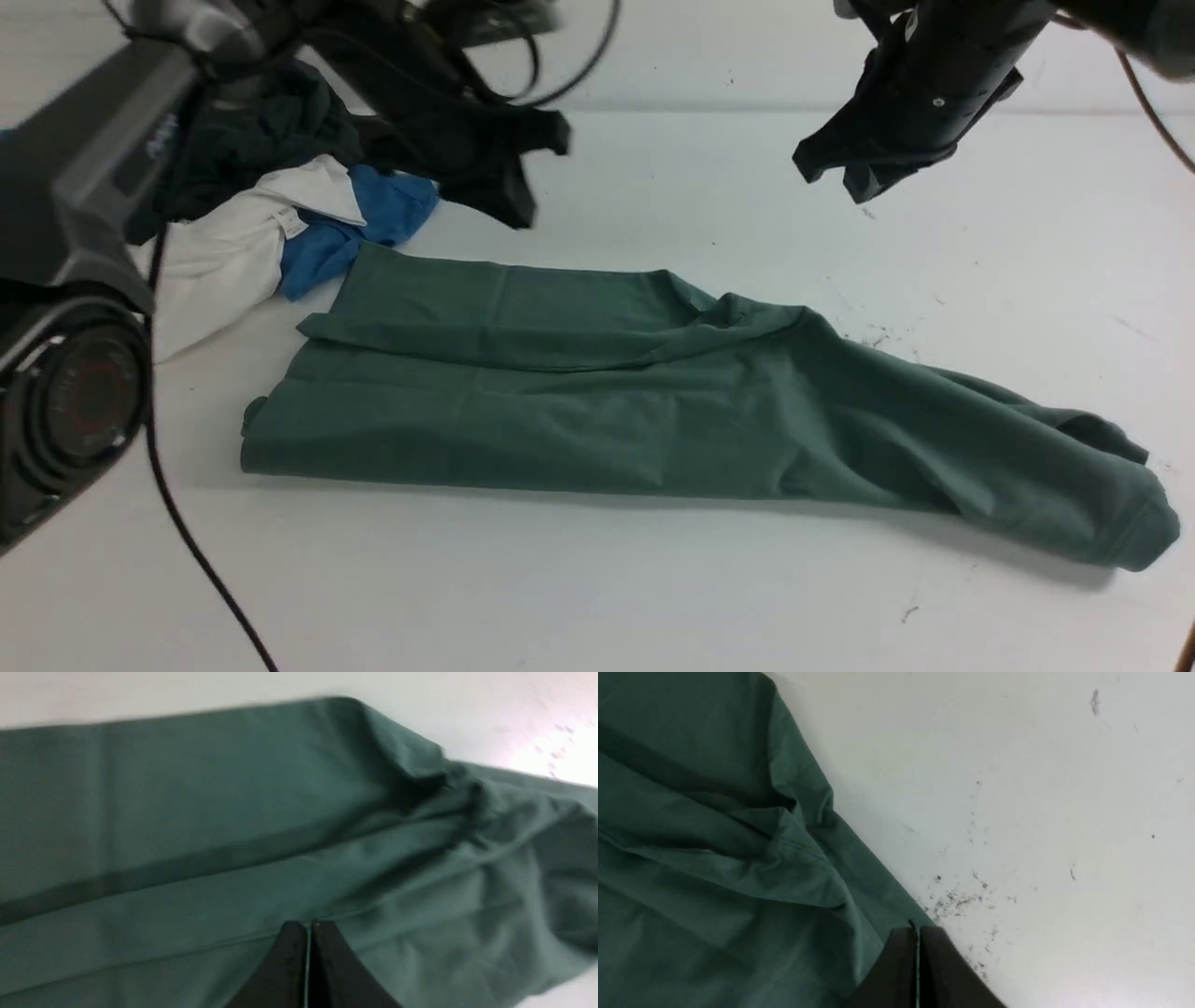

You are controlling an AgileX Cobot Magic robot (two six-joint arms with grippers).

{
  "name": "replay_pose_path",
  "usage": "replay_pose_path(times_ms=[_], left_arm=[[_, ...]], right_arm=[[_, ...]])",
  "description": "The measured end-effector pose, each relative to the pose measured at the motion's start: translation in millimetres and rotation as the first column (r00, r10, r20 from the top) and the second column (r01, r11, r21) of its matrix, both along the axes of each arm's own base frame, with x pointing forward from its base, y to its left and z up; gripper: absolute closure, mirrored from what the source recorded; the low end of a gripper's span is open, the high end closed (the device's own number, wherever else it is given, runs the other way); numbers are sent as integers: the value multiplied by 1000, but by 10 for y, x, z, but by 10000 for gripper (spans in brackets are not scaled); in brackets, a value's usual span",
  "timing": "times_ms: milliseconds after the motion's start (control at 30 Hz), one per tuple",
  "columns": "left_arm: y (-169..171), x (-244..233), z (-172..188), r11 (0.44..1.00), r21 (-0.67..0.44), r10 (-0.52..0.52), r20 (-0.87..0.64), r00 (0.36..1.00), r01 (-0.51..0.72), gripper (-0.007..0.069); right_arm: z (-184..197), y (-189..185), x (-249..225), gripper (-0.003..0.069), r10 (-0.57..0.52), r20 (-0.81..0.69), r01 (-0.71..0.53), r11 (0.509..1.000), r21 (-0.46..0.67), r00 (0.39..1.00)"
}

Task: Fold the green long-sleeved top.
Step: Use both arms to drag the lower edge of the fabric forward and fold it over the upper edge

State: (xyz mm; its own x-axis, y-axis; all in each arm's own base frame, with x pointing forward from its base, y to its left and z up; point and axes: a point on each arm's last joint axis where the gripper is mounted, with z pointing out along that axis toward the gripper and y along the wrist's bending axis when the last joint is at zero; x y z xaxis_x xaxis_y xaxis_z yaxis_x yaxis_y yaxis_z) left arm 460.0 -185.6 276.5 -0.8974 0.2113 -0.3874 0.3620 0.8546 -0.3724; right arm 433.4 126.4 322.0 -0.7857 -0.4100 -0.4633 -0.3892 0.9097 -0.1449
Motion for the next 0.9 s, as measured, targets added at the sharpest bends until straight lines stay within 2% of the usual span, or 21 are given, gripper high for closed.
replay_pose_path(times_ms=[100, 167, 233, 267, 300, 433, 667, 900], left_arm=[[-479, -135, -272, 994, 4, -112, -50, 992, 112, 629], [-620, -169, -401, 990, 10, -137, -69, 988, 138, 629], [-859, -199, -690, 985, 19, -169, -83, 982, 171, 629], [-861, -196, -714, 985, 21, -170, -86, 982, 172, 629], [-983, -200, -896, 982, 25, -186, -80, 979, 188, 629], [-1072, -148, -1195, 984, 31, -174, -67, 982, 176, 629], [-1100, -14, -1218, 997, 0, -83, 39, 996, 83, 629], [-1079, 70, -1221, 1000, -26, -11, 64, 998, 13, 629]], right_arm=[[2, -184, 46, 670, -56, -9, 56, 998, 31, 998], [5, -310, 72, 671, -89, -16, 89, 995, 52, 996], [39, -525, 97, 671, -142, -30, 144, 983, 116, 989], [43, -539, 97, 672, -145, -30, 147, 982, 121, 989], [91, -648, 91, 673, -165, -35, 169, 971, 169, 986], [183, -759, 61, 673, -180, -32, 183, 957, 224, 983], [266, -712, 18, 673, -135, -19, 135, 955, 266, 991], [275, -686, 10, 673, -115, -22, 116, 951, 287, 993]])
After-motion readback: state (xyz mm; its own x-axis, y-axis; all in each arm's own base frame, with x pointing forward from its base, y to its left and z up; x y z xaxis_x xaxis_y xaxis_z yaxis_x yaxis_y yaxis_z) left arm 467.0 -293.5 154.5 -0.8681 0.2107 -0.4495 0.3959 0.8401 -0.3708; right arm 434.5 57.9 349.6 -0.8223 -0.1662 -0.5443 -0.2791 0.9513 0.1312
